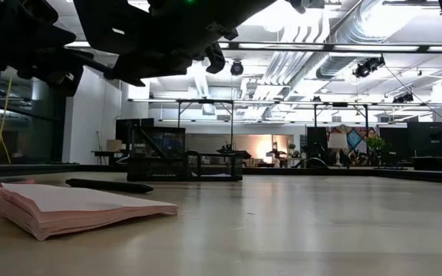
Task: Pick and place office supplies into organizer
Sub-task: Put the black pen into the black desk organizer
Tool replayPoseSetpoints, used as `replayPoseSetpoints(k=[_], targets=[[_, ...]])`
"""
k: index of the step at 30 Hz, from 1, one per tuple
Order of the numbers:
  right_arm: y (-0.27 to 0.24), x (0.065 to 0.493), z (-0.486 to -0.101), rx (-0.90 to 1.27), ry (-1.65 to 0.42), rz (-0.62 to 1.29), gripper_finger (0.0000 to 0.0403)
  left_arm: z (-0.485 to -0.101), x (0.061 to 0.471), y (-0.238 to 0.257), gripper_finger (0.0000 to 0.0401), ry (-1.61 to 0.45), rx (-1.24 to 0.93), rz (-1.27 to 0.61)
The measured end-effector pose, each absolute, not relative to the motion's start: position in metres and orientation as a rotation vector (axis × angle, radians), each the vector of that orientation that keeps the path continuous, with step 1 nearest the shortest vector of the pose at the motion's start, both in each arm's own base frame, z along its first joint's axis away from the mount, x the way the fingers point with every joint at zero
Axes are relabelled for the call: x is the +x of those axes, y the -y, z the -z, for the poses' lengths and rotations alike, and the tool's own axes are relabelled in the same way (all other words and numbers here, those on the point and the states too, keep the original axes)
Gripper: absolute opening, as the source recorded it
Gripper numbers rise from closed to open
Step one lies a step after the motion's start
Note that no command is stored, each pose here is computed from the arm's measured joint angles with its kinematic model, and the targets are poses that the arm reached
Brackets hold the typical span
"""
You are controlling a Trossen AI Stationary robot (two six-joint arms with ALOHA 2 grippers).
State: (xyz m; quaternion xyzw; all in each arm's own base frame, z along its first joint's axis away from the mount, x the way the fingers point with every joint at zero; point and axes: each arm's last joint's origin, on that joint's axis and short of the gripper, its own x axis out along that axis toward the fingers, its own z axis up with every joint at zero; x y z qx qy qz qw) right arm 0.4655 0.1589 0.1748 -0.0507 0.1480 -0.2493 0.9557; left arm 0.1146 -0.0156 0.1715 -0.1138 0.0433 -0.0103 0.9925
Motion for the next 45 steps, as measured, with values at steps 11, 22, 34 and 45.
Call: replayPoseSetpoints(k=[11, 22, 34, 45], targets=[[-0.1565, 0.4676, -0.1788, -0.125, -0.271, 0.521, 0.0015, -0.1716, 0.1146, 0.0153, 0.011, -0.085, -0.254, 0.008], [-0.1571, 0.4687, -0.1808, -0.123, -0.256, 0.501, 0.0016, -0.1719, 0.1146, 0.0153, 0.0054, -0.082, -0.253, 0.009], [-0.1566, 0.4688, -0.1806, -0.127, -0.26, 0.499, 0.0022, -0.1725, 0.1146, 0.0155, 0.002, -0.076, -0.246, 0.015], [-0.1561, 0.4688, -0.1805, -0.13, -0.262, 0.502, 0.0042, -0.174, 0.1148, 0.0153, 0.0012, -0.06, -0.229, 0.01]])
